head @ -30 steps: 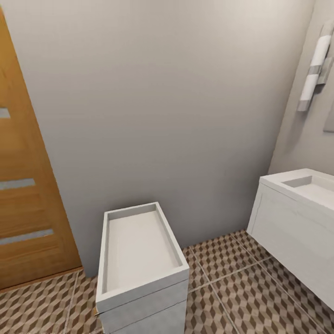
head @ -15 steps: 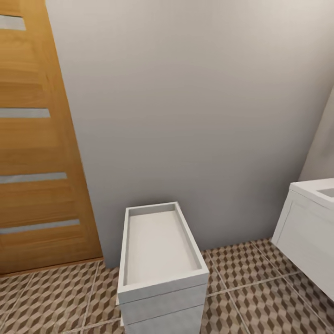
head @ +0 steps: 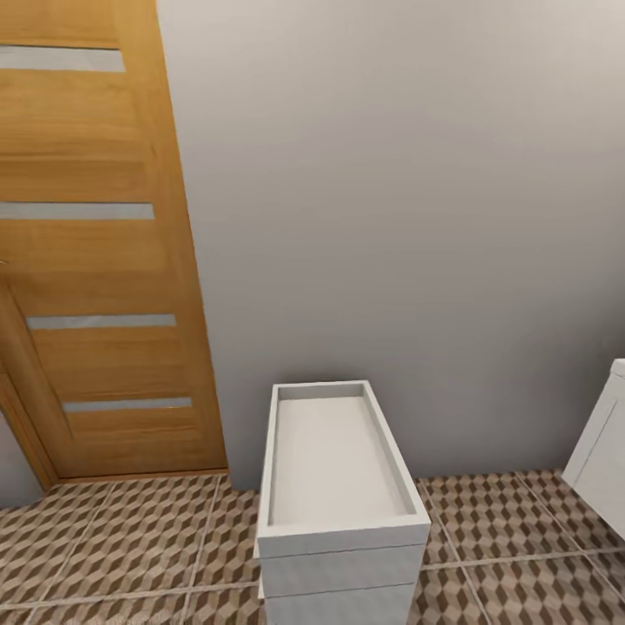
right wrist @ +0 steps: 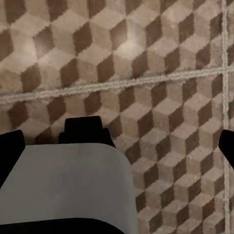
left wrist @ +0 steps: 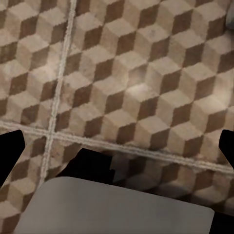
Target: Take the four mousetraps from the cabinet in the bathroom and place them on the bathroom floor. Make sure all four end up on the same floor surface, and ensure that at least two of them are either under or directly next to the same bathroom sink.
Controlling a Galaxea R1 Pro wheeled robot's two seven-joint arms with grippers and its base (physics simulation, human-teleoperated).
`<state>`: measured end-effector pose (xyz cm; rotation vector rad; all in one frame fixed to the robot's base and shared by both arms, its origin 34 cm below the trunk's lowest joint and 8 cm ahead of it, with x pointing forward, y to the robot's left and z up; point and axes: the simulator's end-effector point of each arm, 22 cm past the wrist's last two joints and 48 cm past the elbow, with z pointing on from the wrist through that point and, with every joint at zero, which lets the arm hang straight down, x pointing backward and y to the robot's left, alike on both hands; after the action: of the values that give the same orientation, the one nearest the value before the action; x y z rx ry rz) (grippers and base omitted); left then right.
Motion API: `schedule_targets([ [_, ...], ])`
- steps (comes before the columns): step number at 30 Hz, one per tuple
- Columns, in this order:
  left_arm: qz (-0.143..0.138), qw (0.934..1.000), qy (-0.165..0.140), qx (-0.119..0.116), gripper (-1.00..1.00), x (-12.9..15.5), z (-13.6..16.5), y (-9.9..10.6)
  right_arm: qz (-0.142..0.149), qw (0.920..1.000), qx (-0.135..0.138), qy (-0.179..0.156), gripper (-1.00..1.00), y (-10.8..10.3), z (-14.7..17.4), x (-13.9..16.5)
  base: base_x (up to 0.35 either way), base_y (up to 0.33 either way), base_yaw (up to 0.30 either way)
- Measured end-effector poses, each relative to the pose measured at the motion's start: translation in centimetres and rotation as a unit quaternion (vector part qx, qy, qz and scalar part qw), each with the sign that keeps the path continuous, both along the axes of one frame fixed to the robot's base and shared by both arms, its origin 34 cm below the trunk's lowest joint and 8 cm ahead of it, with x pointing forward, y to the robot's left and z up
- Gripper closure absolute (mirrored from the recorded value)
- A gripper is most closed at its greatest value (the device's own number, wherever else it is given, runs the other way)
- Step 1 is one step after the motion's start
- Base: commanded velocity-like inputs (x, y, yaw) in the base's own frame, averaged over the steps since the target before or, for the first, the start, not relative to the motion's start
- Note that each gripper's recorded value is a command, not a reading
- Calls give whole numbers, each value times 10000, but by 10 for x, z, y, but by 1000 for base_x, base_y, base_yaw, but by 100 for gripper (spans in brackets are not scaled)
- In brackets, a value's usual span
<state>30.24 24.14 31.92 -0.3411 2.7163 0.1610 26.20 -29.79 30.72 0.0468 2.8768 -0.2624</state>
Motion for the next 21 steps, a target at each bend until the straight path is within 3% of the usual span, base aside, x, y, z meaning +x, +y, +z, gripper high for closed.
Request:
schedule_targets([
  [21,0,10000,0,0,-100,0,0,0,11,10000,12,0,-100,1,0,0,0,0,284],
])
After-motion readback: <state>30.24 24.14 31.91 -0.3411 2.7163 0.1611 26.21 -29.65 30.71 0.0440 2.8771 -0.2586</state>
